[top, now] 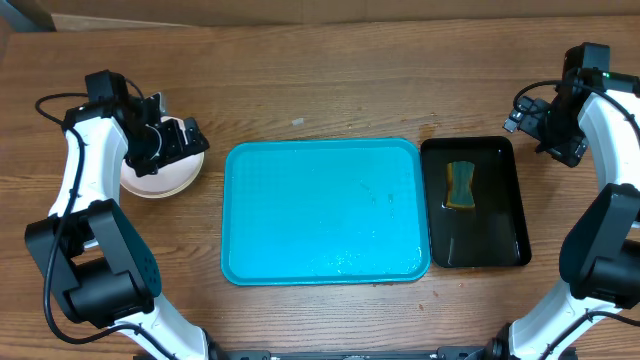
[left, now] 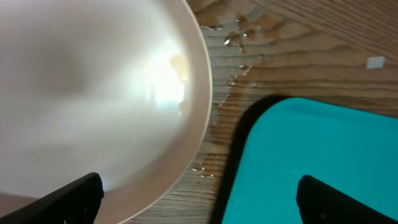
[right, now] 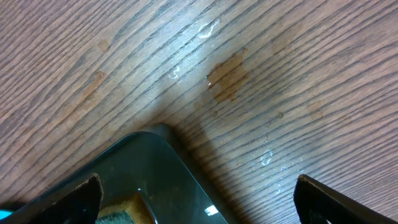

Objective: Clean dirty plates on tray and stack at the side

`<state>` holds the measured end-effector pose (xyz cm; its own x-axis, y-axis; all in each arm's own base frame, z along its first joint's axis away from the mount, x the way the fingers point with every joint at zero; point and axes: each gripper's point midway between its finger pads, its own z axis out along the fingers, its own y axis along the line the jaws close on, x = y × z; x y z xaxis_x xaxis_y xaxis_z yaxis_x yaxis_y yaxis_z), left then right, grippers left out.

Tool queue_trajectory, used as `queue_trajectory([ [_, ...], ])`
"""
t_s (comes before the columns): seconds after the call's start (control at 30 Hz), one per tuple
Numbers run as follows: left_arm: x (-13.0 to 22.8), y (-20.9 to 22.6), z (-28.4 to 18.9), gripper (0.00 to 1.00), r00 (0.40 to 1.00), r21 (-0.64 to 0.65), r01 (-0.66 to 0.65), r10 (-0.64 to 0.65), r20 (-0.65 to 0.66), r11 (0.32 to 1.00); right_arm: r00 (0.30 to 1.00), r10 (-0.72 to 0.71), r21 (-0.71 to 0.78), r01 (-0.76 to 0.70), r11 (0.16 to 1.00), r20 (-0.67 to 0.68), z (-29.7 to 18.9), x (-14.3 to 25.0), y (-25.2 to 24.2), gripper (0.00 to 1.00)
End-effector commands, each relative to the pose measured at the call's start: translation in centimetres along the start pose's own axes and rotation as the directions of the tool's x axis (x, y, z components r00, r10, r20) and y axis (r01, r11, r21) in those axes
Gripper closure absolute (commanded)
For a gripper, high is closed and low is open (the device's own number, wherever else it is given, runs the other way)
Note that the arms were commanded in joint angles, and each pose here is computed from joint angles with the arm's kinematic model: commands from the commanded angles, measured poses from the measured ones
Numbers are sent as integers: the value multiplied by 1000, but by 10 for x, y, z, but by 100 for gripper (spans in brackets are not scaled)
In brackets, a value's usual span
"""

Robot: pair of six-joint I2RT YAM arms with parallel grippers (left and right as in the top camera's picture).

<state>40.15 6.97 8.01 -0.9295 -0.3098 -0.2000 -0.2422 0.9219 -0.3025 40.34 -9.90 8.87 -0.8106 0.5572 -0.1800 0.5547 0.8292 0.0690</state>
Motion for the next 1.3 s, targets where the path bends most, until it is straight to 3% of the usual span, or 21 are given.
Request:
queue_trajectory([
  [0.0, 2, 6, 1, 0, 1000, -36, -22, 22, -8, 999, 999, 7, -5, -7, 1000, 36, -12, -6, 0, 0],
  [0.37, 2, 6, 1, 0, 1000, -35, -22, 22, -8, 999, 998, 7, -15, -6, 1000, 63, -23, -8, 1, 0],
  [0.47, 2, 6, 1, 0, 1000, -36, -22, 22, -8, 999, 990, -6, -48, 13, 999, 142, -57, -10, 9, 0],
  [0.67, 2, 6, 1, 0, 1000, -36, -22, 22, -8, 999, 921, -30, -154, 97, 983, 388, -168, 2, 30, 0],
  [0.87, 2, 6, 1, 0, 1000, -36, -23, 22, -8, 999, 765, -14, -271, 245, 931, 644, -296, 57, 38, 0],
  [1.0, 2, 6, 1, 0, 1000, -36, -22, 22, -8, 999, 668, -14, -319, 373, 872, 744, -348, 108, 38, 0],
  [1.27, 2, 6, 1, 0, 1000, -36, -22, 22, -8, 999, 317, 124, -273, 483, 832, 940, -398, 152, -5, 0],
])
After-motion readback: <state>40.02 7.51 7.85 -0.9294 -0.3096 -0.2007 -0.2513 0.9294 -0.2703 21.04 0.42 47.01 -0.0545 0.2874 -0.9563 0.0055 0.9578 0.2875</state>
